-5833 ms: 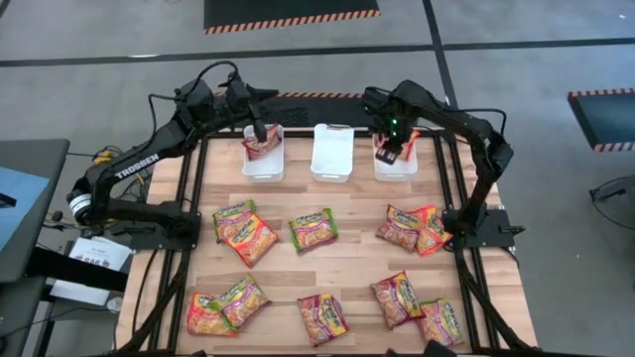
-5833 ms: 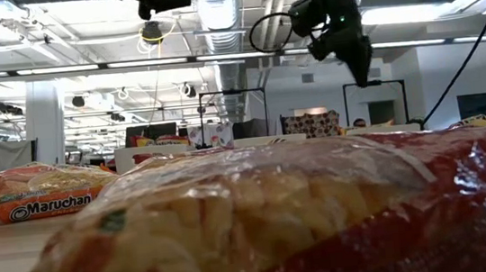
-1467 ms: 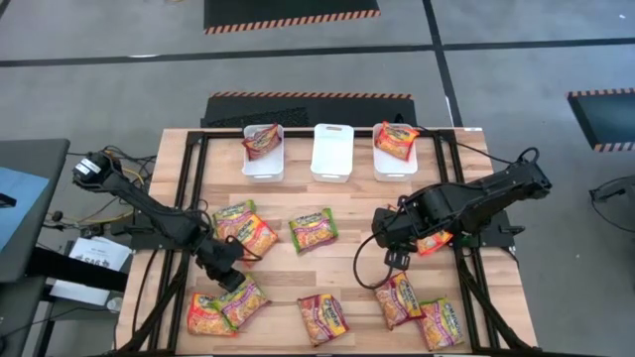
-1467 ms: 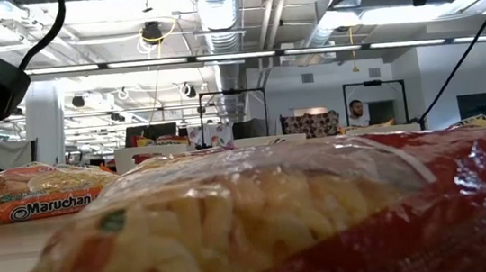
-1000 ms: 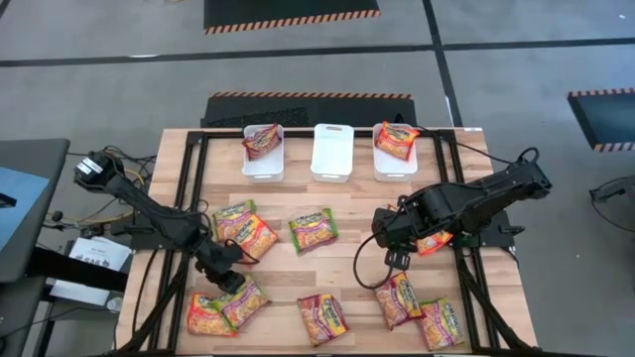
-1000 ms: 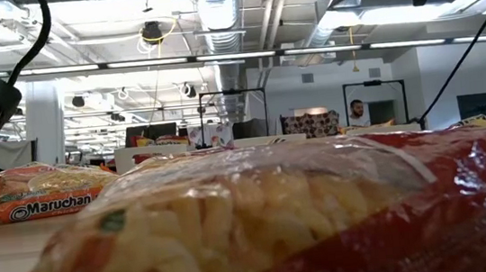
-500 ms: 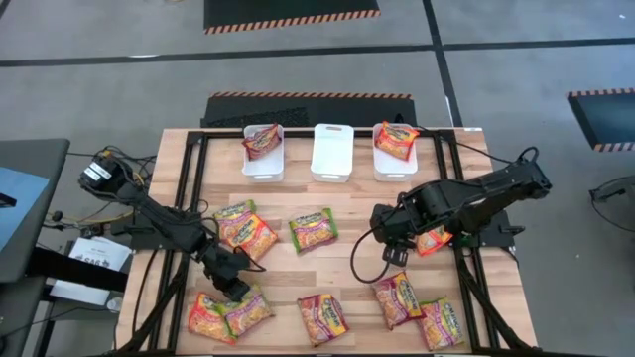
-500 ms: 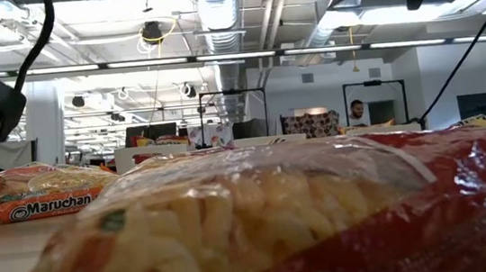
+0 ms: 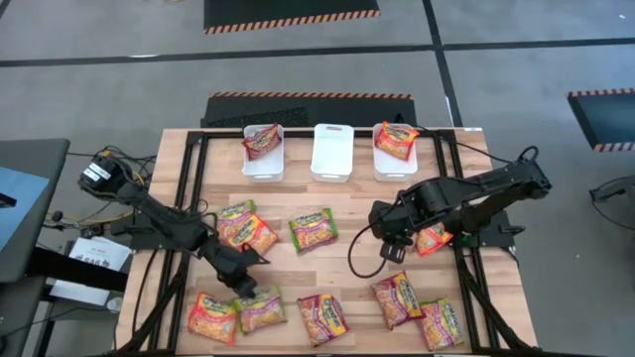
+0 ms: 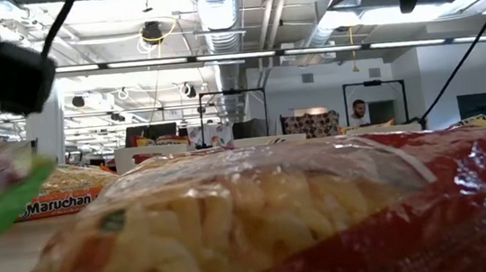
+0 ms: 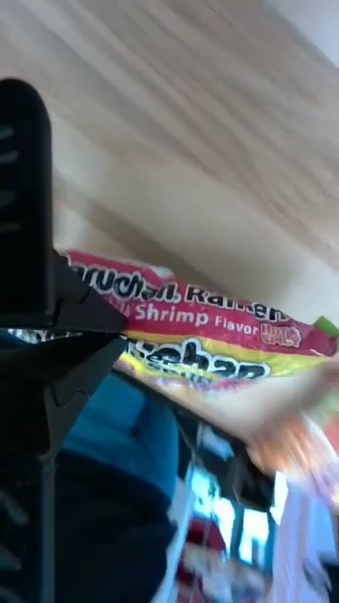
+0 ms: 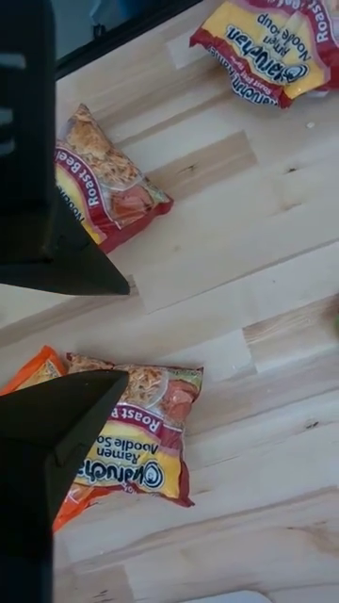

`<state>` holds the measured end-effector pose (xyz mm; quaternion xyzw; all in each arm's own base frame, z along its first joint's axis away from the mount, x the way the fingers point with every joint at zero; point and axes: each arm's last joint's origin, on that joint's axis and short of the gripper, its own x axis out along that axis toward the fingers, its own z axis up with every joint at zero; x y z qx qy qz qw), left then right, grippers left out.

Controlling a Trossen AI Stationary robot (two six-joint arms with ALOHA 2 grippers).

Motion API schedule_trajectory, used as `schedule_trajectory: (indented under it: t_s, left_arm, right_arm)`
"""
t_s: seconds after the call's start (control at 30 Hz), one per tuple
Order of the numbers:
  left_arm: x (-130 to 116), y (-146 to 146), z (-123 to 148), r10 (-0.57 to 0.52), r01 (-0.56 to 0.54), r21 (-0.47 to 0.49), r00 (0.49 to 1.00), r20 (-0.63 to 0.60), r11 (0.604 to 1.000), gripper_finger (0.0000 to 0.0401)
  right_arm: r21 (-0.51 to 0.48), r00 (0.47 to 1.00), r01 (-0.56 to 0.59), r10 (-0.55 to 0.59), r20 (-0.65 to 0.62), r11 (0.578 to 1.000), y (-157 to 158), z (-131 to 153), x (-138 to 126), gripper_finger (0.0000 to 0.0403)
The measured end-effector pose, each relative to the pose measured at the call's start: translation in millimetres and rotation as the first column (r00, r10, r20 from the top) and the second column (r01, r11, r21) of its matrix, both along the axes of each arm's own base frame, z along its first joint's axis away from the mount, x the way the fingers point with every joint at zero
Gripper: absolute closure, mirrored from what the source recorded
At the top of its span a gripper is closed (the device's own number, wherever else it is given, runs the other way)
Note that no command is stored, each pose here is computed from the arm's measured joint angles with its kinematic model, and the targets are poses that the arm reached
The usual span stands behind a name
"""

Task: Sort Maruchan noodles
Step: Put the green noodle pack into the middle white bin

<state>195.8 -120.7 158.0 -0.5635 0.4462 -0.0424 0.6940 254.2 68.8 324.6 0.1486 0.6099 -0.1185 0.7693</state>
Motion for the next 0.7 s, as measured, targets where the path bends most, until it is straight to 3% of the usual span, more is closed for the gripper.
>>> schedule_trajectory:
  t_s: [0.2,0.43,0.6,0.7]
  left_arm:
    - [12,8,9,-0.012,0.009,0.032,0.996,0.092,0.999,0.0401]
    - [15,16,9,-0.038,0.034,0.043,0.995,0.097,0.998,0.0401]
    - [22,32,9,0.012,-0.020,0.068,0.993,0.117,0.997,0.0401]
    - [25,40,9,0.010,-0.014,0.037,0.994,0.111,0.999,0.0401]
  right_arm:
    - [0.023,0.999,0.000,-0.001,0.051,1.000,1,1,5,0.0239]
    - [0.093,0.991,-0.068,0.057,0.118,0.993,2,4,13,0.0239]
    - [0.079,0.974,-0.144,0.127,0.188,0.986,4,6,18,0.0239]
    - [0.081,0.967,-0.151,0.130,0.219,0.985,5,8,21,0.0239]
